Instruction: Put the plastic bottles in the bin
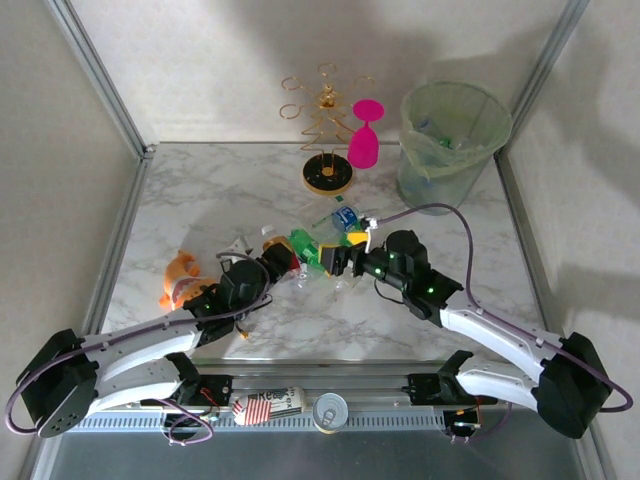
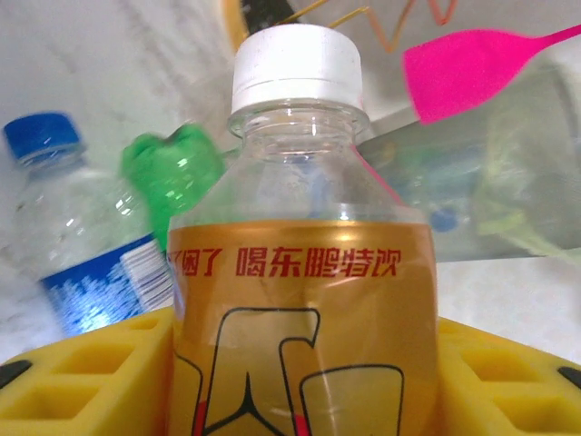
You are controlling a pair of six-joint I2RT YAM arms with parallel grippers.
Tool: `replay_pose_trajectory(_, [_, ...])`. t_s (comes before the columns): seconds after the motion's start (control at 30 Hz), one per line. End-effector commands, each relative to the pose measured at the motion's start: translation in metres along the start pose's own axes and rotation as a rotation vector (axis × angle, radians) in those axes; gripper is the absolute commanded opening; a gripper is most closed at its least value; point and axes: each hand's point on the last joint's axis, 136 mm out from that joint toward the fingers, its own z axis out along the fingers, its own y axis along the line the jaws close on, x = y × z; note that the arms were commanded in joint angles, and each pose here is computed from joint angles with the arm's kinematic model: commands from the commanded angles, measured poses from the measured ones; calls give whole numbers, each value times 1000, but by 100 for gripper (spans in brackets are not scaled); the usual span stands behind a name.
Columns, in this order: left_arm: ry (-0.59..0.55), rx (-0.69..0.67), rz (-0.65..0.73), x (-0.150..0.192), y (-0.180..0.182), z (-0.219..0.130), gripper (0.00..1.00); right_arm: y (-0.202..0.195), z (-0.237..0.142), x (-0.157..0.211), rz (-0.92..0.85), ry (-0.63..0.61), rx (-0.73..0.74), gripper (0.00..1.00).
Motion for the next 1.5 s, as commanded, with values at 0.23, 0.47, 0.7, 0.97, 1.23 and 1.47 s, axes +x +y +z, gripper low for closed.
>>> replay_pose_trajectory(0.23, [112,338,26,-2,-80,-3,53,52,24,19,-70,51,-205,99])
replay_pose_trajectory(0.47, [176,447,131,12,-90,-18,53,58,33,19,-41,55,-246,99])
replay_pose_trajectory(0.7, [154,471,197,13,-74,-34,54,69,18,16,-4,57,-313,99])
replay_pose_trajectory(0.97, [170,567,203,17,-81,-50,54,80,3,9,85,73,-452,97])
replay_pose_trajectory(1.23, [188,619,192,19,-89,-59,54,84,13,17,119,134,-516,89])
replay_pose_trajectory(1.47, [187,685,168,17,-100,-67,54,86,21,28,155,185,-558,83])
